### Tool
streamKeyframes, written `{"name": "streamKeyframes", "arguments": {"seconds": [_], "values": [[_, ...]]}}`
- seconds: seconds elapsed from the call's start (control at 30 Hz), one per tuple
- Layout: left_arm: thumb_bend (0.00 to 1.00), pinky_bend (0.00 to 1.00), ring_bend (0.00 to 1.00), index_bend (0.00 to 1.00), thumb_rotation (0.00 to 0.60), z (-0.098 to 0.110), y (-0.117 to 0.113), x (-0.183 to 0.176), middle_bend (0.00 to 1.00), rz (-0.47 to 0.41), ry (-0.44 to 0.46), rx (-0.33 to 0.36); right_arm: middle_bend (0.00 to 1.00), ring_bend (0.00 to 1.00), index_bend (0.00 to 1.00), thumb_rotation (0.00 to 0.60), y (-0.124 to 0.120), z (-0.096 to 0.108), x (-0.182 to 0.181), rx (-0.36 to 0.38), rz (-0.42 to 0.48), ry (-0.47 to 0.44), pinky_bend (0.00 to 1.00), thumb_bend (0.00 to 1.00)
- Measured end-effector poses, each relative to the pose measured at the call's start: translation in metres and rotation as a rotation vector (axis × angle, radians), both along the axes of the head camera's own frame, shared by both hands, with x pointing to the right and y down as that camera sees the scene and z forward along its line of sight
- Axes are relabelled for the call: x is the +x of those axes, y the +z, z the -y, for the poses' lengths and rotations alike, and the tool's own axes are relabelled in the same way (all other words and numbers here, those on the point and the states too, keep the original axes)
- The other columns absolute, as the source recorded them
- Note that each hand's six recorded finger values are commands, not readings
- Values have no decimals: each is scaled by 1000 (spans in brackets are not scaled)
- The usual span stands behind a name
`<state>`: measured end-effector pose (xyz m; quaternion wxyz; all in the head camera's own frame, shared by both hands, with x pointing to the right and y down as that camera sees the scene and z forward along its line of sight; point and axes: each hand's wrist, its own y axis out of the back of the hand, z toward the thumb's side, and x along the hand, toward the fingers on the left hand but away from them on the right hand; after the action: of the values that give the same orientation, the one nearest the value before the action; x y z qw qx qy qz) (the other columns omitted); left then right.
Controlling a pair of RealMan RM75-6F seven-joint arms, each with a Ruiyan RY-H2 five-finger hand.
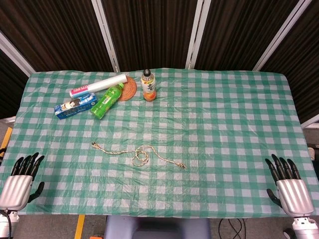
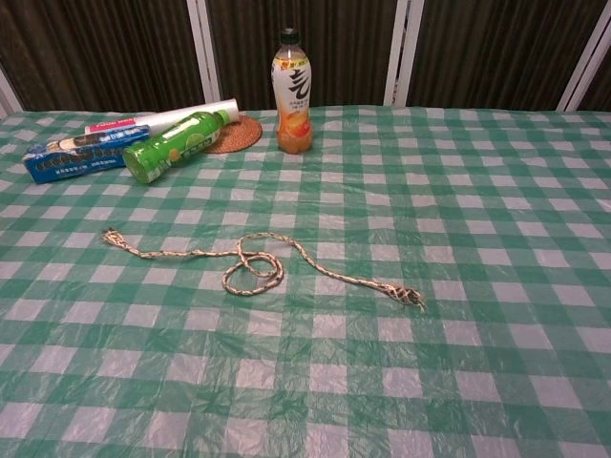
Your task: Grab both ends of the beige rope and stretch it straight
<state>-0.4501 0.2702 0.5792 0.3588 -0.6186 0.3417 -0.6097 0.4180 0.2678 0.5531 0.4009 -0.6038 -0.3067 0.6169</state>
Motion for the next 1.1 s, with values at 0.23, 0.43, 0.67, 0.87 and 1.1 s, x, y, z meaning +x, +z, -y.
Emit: {"name": "streamKeyframes", "arguments": {"seconds": [0.23,0.43,0.67,0.87,1.1], "values": [[430,25,0,0,600,1,11,13,0,-16,41,-23,0,0,0,600,2,-3,-4,-16,3,-19,0,354],[458,25,0,0,600,16,37,43,0,-53,142,-42,0,0,0,600,-2,-2,-3,-1,12,-14,0,355],[491,25,0,136,600,44,84,101,0,-113,281,-70,0,0,0,600,3,-1,-1,-15,1,-11,0,355],[489,25,0,239,600,60,111,141,0,-148,343,-83,0,0,0,600,10,1,1,-36,-18,-4,0,354],[490,27,0,305,600,83,146,162,0,-125,352,-86,0,0,0,600,12,3,6,-37,-32,17,0,354]]}}
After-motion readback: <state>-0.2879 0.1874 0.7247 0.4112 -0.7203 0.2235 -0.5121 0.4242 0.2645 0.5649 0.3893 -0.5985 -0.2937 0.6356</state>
